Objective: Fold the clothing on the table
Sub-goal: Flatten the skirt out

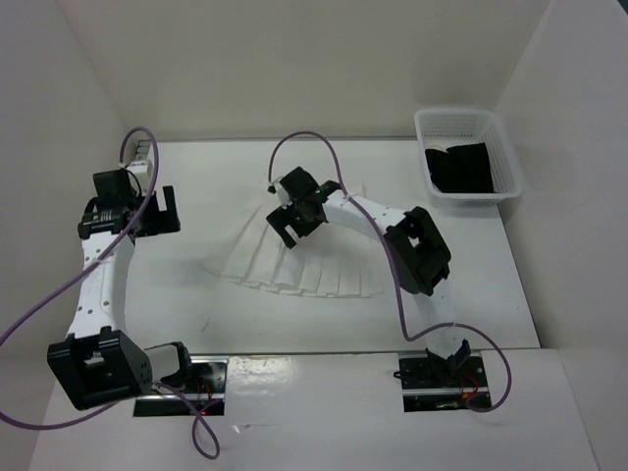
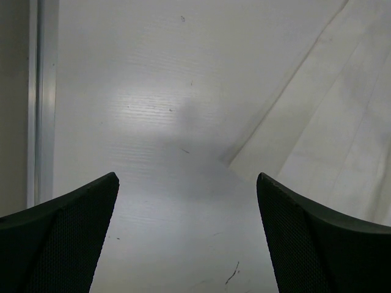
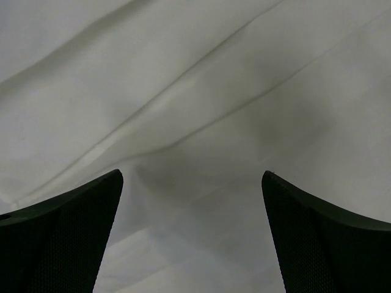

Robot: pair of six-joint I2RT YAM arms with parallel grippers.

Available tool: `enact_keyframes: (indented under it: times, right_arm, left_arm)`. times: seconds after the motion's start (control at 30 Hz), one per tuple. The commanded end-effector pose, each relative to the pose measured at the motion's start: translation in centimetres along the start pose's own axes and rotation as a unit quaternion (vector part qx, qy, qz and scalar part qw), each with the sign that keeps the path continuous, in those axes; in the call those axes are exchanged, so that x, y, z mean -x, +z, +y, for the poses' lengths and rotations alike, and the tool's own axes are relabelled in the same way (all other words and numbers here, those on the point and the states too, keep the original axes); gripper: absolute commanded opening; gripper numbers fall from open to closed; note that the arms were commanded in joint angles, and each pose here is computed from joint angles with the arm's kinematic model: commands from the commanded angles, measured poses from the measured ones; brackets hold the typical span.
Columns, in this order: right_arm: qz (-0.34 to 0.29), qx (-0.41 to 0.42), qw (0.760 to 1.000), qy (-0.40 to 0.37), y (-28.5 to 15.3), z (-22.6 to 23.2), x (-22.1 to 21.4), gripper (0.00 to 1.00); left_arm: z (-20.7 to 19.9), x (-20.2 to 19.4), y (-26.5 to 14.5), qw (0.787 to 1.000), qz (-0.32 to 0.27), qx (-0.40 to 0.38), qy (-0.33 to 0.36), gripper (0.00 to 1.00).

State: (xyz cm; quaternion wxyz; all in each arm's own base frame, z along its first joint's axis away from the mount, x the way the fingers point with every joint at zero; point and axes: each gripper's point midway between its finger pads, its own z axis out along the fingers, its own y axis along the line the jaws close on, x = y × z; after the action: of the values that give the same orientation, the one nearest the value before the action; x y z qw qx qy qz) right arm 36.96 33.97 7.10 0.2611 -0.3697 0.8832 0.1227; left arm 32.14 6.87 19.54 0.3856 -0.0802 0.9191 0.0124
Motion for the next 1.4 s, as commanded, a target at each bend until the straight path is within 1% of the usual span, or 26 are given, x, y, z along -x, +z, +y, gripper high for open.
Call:
enact_keyframes:
  times: [0.0,0.03,0.07,0.17,0.4,0.43,0.53,0.6,0.67,0.8,0.93,1.0,1.03,1.1,1.13,1.23,1.3,1.37]
  right_arm:
    - [-0.040,-0.038,0.997,0.053,-0.9,-1.5,3.8,0.98]
    - [-0.031,-0.045,0.997,0.061,0.1,-1.7,3.4,0.98]
    - [-0.026,-0.051,0.996,0.067,0.5,-1.9,3.0,0.98]
    - [-0.032,-0.073,0.992,0.094,1.2,-2.5,3.6,0.98]
    - [-0.057,-0.074,0.985,0.142,0.9,-2.4,5.6,0.98]
    - [-0.063,-0.085,0.984,0.147,0.7,-2.8,5.9,0.98]
    - [-0.055,-0.107,0.980,0.156,2.1,-3.6,5.4,0.98]
    - [-0.029,-0.110,0.981,0.155,3.4,-3.6,4.0,0.98]
    - [-0.032,-0.114,0.980,0.161,3.6,-3.2,4.3,0.98]
    - [-0.019,-0.126,0.979,0.160,4.6,-3.6,3.4,0.98]
    - [-0.012,-0.118,0.982,0.150,5.2,-3.4,2.9,0.98]
    - [0.005,-0.111,0.984,0.140,5.6,-3.6,1.7,0.98]
    - [0.020,-0.094,0.986,0.134,6.0,-3.0,0.5,0.98]
    - [0.027,-0.076,0.990,0.118,5.9,-3.0,-0.1,0.98]
    - [0.035,-0.055,0.992,0.111,5.5,-2.2,-0.8,0.98]
    - [0.043,-0.054,0.993,0.098,4.6,-3.1,-2.0,0.98]
    - [0.050,-0.049,0.994,0.084,4.2,-3.0,-2.7,0.98]
    - [0.068,-0.036,0.994,0.077,4.2,-2.6,-4.3,0.98]
  left_arm:
    - [-0.1,0.0,-2.6,1.000,-0.029,-0.005,-0.007,0.99]
    - [-0.2,0.1,-3.3,0.999,-0.042,-0.004,-0.006,0.99]
    - [0.1,-0.4,-3.5,0.999,-0.041,-0.001,-0.009,0.99]
    - [0.1,-0.4,-4.1,0.999,-0.051,0.000,-0.004,0.99]
    - [0.0,-1.1,-4.5,0.999,-0.051,0.000,0.001,0.99]
    - [0.0,-1.1,-4.5,0.999,-0.051,0.000,0.001,0.99]
    - [0.0,-1.0,-4.8,0.998,-0.056,0.001,0.002,0.99]
    - [0.0,-1.0,-4.8,0.998,-0.056,0.001,0.002,0.99]
    - [-0.2,-1.3,-4.6,0.999,-0.051,-0.004,0.001,0.99]
    - [-0.2,-1.3,-4.6,0.999,-0.051,-0.004,0.001,0.99]
    - [-0.2,-1.7,-4.4,0.999,-0.047,-0.004,0.001,0.99]
    - [-0.2,-1.7,-4.4,0.999,-0.047,-0.004,0.001,0.99]
    - [-0.2,-1.7,-4.4,0.999,-0.047,-0.004,0.001,0.99]
    - [-0.2,-1.6,-4.6,0.999,-0.051,-0.004,0.001,0.99]
    - [-0.2,-1.6,-4.6,0.999,-0.051,-0.004,0.001,0.99]
    - [-0.2,-1.6,-4.6,0.999,-0.051,-0.004,0.001,0.99]
    - [-0.2,-1.6,-4.6,0.999,-0.051,-0.004,0.001,0.99]
    - [-0.2,-1.6,-4.6,0.999,-0.051,-0.004,0.001,0.99]
